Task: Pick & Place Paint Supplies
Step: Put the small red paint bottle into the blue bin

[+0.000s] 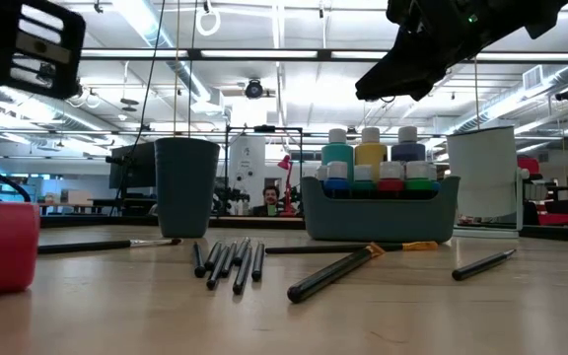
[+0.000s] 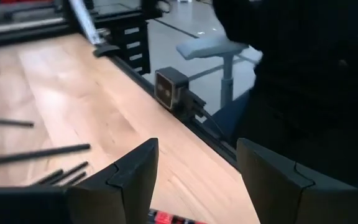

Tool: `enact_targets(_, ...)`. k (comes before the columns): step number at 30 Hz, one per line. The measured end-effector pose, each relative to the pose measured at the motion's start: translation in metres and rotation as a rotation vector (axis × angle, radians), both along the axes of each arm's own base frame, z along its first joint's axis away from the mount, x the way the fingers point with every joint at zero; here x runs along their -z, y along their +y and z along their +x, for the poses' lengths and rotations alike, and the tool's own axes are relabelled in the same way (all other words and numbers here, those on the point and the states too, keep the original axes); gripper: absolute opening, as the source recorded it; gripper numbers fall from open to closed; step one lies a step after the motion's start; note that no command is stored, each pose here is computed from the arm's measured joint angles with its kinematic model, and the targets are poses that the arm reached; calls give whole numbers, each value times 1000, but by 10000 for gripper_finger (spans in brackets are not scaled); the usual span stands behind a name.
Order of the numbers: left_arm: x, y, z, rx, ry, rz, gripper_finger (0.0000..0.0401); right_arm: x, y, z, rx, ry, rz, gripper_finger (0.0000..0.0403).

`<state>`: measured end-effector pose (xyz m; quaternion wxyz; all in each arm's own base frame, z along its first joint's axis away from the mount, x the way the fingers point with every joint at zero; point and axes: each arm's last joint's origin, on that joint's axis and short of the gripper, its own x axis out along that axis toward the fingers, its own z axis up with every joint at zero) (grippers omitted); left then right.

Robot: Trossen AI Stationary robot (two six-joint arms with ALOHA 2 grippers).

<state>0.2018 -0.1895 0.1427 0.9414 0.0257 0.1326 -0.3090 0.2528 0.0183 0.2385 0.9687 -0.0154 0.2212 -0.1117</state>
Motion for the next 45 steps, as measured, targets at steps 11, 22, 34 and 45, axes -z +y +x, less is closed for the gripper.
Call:
enact_targets(11,-20,-1,41,-239,216,30,229,0,0,0,0,-1,0,153)
enact_targets(22,-79,-5,66,-528,639,2,229,0,0,0,-1,1,0,153)
enact_targets(34,-64,-29,37,-726,953,-389,229,5,3,-2,-70,53,70,153)
enact_targets(45,-63,-51,12,-716,863,-320,225,5,3,-2,-116,60,53,153)
